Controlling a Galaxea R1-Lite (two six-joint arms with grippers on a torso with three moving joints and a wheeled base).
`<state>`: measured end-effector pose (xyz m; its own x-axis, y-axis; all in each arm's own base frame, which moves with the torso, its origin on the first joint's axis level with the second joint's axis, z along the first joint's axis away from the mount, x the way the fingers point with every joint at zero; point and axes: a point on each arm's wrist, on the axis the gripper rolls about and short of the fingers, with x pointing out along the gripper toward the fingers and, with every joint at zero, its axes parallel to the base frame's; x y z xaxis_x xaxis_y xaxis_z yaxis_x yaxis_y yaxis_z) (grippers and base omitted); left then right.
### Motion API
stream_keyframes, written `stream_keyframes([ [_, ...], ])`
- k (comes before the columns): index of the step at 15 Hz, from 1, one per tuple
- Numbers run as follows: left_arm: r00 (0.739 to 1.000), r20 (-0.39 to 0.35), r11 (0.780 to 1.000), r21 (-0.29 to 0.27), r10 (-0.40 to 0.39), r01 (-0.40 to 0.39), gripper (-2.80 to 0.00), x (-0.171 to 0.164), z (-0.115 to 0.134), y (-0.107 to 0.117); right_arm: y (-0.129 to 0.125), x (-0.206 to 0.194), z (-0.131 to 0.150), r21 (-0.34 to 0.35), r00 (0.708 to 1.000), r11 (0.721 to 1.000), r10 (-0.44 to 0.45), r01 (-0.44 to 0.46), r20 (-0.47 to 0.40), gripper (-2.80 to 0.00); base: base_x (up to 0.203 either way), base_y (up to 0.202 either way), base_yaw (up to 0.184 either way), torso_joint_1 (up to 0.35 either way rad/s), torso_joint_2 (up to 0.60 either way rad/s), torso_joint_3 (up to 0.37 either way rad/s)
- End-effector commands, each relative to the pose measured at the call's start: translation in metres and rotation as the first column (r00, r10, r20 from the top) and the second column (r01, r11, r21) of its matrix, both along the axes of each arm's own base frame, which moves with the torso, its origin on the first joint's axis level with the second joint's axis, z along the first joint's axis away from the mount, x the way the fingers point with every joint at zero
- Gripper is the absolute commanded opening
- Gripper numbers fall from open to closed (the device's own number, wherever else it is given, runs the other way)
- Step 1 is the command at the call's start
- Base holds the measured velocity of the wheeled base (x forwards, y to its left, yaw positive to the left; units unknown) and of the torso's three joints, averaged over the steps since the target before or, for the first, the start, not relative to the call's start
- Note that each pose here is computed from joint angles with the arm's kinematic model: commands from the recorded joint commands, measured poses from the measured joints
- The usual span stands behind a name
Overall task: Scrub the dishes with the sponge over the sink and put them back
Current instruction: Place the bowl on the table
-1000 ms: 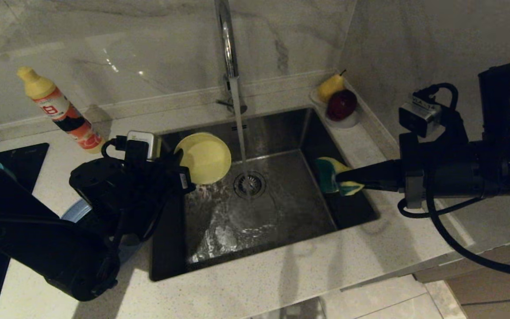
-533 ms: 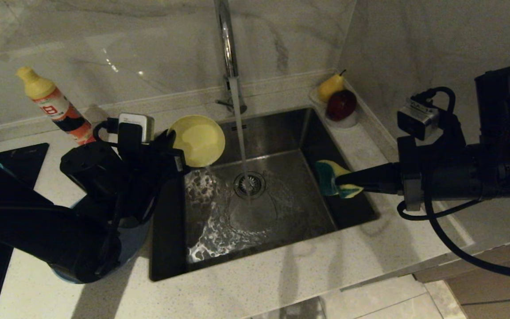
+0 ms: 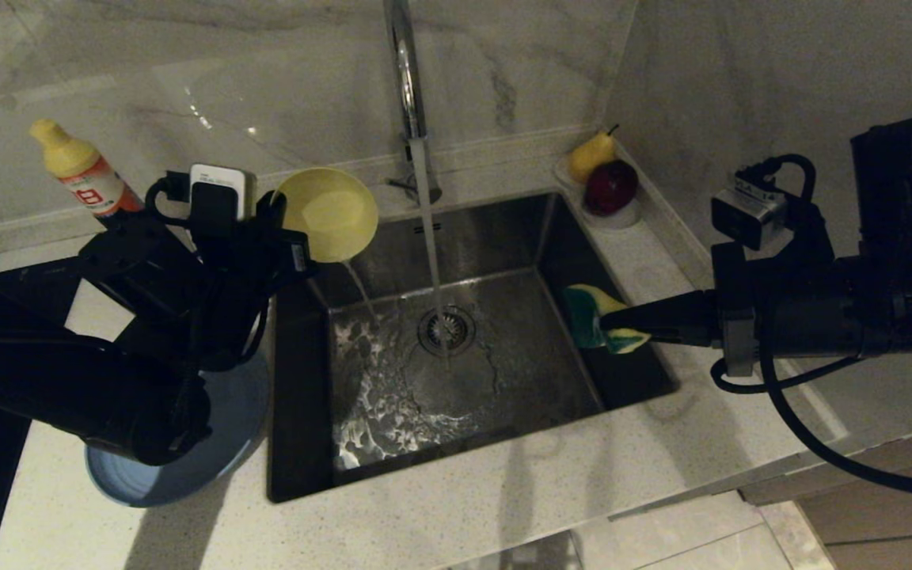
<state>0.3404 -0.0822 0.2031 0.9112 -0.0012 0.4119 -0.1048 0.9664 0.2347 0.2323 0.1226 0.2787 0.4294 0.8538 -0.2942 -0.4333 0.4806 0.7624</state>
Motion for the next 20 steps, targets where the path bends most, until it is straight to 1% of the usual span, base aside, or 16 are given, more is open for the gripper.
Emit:
stream_keyframes([
  [1, 1.000, 0.020, 1.000, 0.003, 0.006, -0.006, -2.80, -0.001, 0.004, 0.001, 0.000, 0.001, -0.001, 0.002, 1.000, 1.000, 0.002, -0.002, -0.006, -2.80, 0.000, 0.000, 0.000, 0.000, 0.00, 0.000],
  [4, 1.000, -0.001, 1.000, -0.006, 0.001, -0.001, -2.80, 0.000, -0.002, 0.001, -0.001, -0.001, 0.001, 0.005, 1.000, 1.000, 0.001, -0.001, 0.001, -2.80, 0.000, 0.000, 0.000, 0.000, 0.00, 0.000],
  [5, 1.000, -0.004, 0.999, -0.040, -0.005, 0.005, -2.80, -0.002, -0.002, 0.002, -0.001, -0.001, 0.002, 0.006, 1.000, 1.000, 0.001, -0.001, 0.003, -2.80, 0.000, 0.000, 0.000, 0.000, 0.00, 0.000],
  [6, 1.000, -0.023, 0.997, -0.074, -0.010, 0.009, -2.80, -0.002, -0.001, 0.003, -0.001, -0.002, 0.003, 0.007, 1.000, 1.000, 0.001, -0.001, 0.006, -2.80, 0.000, 0.000, 0.000, 0.000, 0.00, 0.000],
  [7, 0.994, -0.104, 0.993, -0.120, -0.029, 0.017, -2.80, -0.003, -0.002, 0.003, -0.001, -0.002, 0.003, 0.007, 1.000, 1.000, -0.002, 0.002, 0.002, -2.80, 0.000, 0.000, 0.000, 0.000, 0.00, 0.000],
  [8, 0.976, -0.210, 0.986, -0.168, -0.053, 0.017, -2.80, -0.005, -0.003, 0.004, -0.002, -0.002, 0.002, 0.005, 1.000, 1.000, -0.003, 0.003, -0.001, -2.80, 0.000, 0.000, 0.000, 0.000, 0.00, 0.000],
  [9, 0.946, -0.313, 0.974, -0.225, -0.080, 0.008, -2.80, -0.009, -0.001, 0.005, -0.003, -0.003, 0.002, 0.004, 1.000, 1.000, -0.004, 0.004, -0.003, -2.80, 0.000, 0.000, 0.000, 0.000, 0.00, 0.000],
  [11, 0.869, -0.477, 0.944, -0.327, -0.134, -0.034, -2.80, -0.017, 0.005, 0.007, -0.005, -0.004, 0.000, 0.001, 1.000, 1.000, -0.008, 0.008, -0.009, -2.80, 0.000, 0.000, 0.000, 0.000, 0.00, 0.000],
  [12, 0.824, -0.542, 0.926, -0.373, -0.164, -0.061, -2.80, -0.021, 0.011, 0.007, -0.005, -0.004, 0.000, 0.002, 1.000, 1.000, -0.011, 0.011, -0.010, -2.80, 0.000, 0.000, 0.000, 0.000, 0.00, 0.000],
  [13, 0.781, -0.592, 0.902, -0.422, -0.196, -0.093, -2.80, -0.026, 0.018, 0.008, -0.007, -0.004, -0.001, 0.000, 1.000, 1.000, -0.017, 0.017, -0.015, -2.80, 0.000, 0.000, 0.000, 0.000, 0.00, 0.000],
  [14, 0.758, -0.609, 0.871, -0.477, -0.233, -0.116, -2.80, -0.031, 0.029, 0.009, -0.008, -0.005, -0.002, -0.002, 1.000, 1.000, -0.018, 0.018, -0.016, -2.80, 0.000, 0.000, 0.000, 0.000, 0.00, 0.000],
  [15, 0.729, -0.627, 0.835, -0.531, -0.274, -0.143, -2.80, -0.036, 0.040, 0.010, -0.010, -0.007, -0.005, -0.006, 0.999, 1.000, -0.024, 0.024, -0.024, -2.80, 0.000, 0.000, 0.000, 0.000, 0.00, 0.000],
  [16, 0.711, -0.631, 0.800, -0.578, -0.312, -0.162, -2.80, -0.041, 0.052, 0.011, -0.010, -0.007, -0.006, -0.008, 0.999, 1.000, -0.025, 0.025, -0.031, -2.80, 0.000, 0.000, 0.000, 0.000, 0.00, 0.000],
  [18, 0.689, -0.636, 0.745, -0.634, -0.348, -0.209, -2.80, -0.049, 0.070, 0.015, -0.013, -0.008, -0.010, -0.013, 0.999, 0.999, -0.034, 0.033, -0.039, -2.80, 0.000, 0.000, 0.000, 0.000, 0.00, 0.000],
  [19, 0.674, -0.649, 0.724, -0.646, -0.354, -0.241, -2.80, -0.053, 0.078, 0.018, -0.015, -0.008, -0.012, -0.017, 0.998, 0.999, -0.041, 0.040, -0.046, -2.80, 0.000, 0.000, 0.000, 0.000, 0.00, 0.000],
  [20, 0.664, -0.657, 0.705, -0.656, -0.356, -0.270, -2.80, -0.059, 0.088, 0.021, -0.015, -0.008, -0.014, -0.020, 0.998, 0.999, -0.041, 0.041, -0.052, -2.80, 0.000, 0.000, 0.000, 0.000, 0.00, 0.000],
])
